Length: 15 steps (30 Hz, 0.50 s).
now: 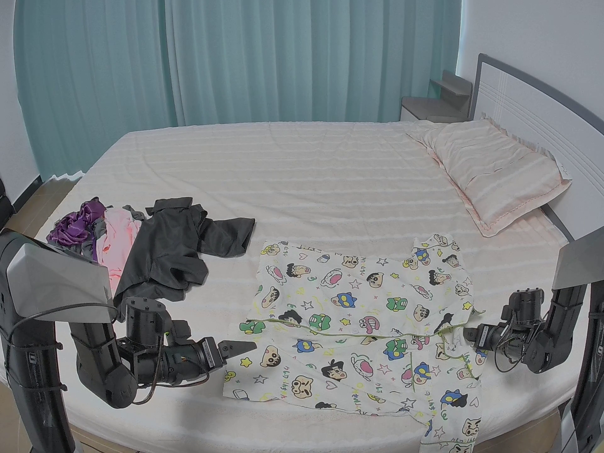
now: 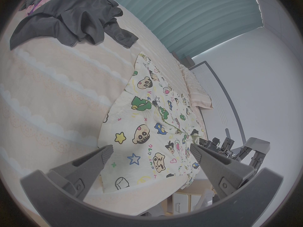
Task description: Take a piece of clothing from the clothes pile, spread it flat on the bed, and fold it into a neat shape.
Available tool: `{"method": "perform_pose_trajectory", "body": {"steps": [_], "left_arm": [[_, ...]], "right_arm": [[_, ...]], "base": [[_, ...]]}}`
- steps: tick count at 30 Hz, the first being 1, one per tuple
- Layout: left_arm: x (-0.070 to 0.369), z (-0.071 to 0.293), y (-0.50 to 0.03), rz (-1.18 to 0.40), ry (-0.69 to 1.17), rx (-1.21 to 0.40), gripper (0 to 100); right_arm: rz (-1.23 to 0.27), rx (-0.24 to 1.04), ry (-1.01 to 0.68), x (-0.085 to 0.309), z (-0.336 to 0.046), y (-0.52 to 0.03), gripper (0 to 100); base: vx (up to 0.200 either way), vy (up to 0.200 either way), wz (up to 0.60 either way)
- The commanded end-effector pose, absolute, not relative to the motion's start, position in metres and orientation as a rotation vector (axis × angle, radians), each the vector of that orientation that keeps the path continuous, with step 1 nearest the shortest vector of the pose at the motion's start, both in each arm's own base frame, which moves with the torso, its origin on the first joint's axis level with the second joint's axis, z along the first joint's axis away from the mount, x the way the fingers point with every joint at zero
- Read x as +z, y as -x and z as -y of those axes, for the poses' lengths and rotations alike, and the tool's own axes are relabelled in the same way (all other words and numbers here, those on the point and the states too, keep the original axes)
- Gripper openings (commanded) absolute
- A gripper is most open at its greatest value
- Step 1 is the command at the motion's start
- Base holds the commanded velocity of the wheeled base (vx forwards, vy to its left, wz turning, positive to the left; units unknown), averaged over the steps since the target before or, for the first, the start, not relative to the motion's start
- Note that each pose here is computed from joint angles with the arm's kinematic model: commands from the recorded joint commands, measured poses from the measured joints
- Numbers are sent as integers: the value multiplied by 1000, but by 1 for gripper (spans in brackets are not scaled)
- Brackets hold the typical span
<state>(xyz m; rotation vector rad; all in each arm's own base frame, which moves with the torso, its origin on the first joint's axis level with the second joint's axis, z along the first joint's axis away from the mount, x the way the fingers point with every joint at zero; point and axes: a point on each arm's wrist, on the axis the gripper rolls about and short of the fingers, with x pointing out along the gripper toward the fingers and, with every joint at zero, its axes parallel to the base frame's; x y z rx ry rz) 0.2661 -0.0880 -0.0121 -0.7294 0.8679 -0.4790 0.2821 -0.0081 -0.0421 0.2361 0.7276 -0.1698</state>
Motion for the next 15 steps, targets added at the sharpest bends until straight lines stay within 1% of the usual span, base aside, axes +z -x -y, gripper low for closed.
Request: {"method": "perform_pose_trajectory", "body": {"steps": [1, 9, 15], "left_arm": [[-14, 88, -266, -873, 728, -477, 100], [-14, 88, -266, -873, 722, -477, 100], [-14, 88, -266, -874, 721, -478, 100]], "right_arm": [[-708, -129, -216, -42, -6, -282, 100], [-701, -94, -193, -42, -23, -280, 100], [-719, -89, -192, -50, -26, -281, 100]], "base": [[0, 0, 0], [0, 0, 0], [0, 0, 0]]}}
